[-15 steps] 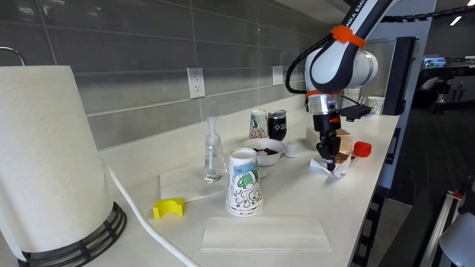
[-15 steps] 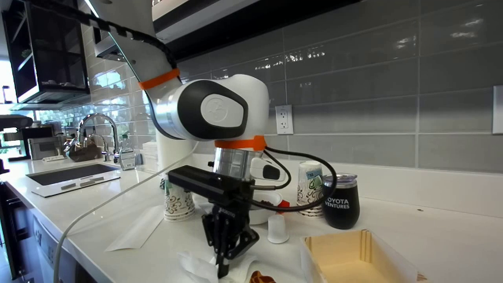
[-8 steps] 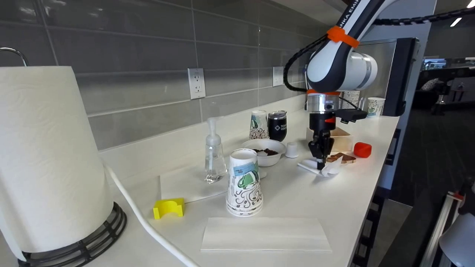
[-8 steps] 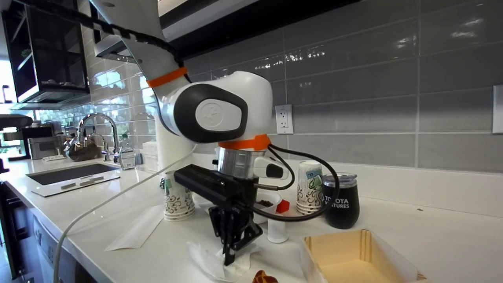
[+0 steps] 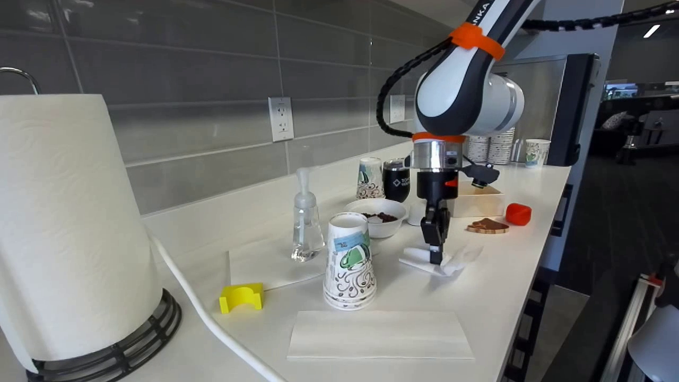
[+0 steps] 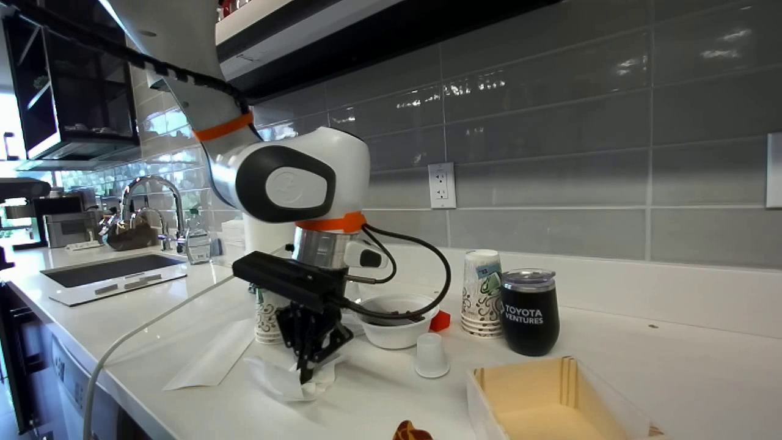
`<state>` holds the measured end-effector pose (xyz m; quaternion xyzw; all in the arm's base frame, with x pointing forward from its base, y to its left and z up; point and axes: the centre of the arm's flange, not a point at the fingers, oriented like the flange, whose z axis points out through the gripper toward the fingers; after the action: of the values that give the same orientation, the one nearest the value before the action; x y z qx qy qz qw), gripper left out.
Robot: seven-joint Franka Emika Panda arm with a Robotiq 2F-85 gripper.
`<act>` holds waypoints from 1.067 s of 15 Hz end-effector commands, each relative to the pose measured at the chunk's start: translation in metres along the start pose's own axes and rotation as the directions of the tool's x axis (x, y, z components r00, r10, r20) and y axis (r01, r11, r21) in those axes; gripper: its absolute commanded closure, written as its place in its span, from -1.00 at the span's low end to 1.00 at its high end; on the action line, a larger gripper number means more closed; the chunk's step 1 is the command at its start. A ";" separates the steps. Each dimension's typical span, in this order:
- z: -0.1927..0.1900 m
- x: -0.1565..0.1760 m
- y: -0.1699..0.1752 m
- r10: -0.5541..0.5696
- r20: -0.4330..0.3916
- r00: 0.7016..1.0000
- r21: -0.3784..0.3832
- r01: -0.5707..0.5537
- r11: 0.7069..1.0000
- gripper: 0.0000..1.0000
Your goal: Use the tissue to wipe the table
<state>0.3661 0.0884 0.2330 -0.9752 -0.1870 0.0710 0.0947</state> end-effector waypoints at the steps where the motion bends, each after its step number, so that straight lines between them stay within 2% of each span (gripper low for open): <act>1: 0.033 -0.018 -0.038 -0.124 0.056 0.991 0.011 0.124 0.992 0.99; 3: 0.036 -0.023 -0.047 -0.195 0.129 0.972 0.022 0.194 0.981 0.99; 5: 0.038 -0.028 -0.044 -0.218 0.179 0.959 0.019 0.218 0.976 0.99; 8: 0.033 -0.032 -0.026 -0.151 0.237 0.960 -0.023 0.161 0.987 0.99; 12: 0.018 -0.041 0.014 0.008 0.234 0.972 -0.140 0.025 0.990 0.99; 16: 0.006 -0.042 0.058 0.154 0.152 0.976 -0.218 -0.119 0.969 0.99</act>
<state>0.3540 0.0547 0.2298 -0.9713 -0.1802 0.1551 -0.0035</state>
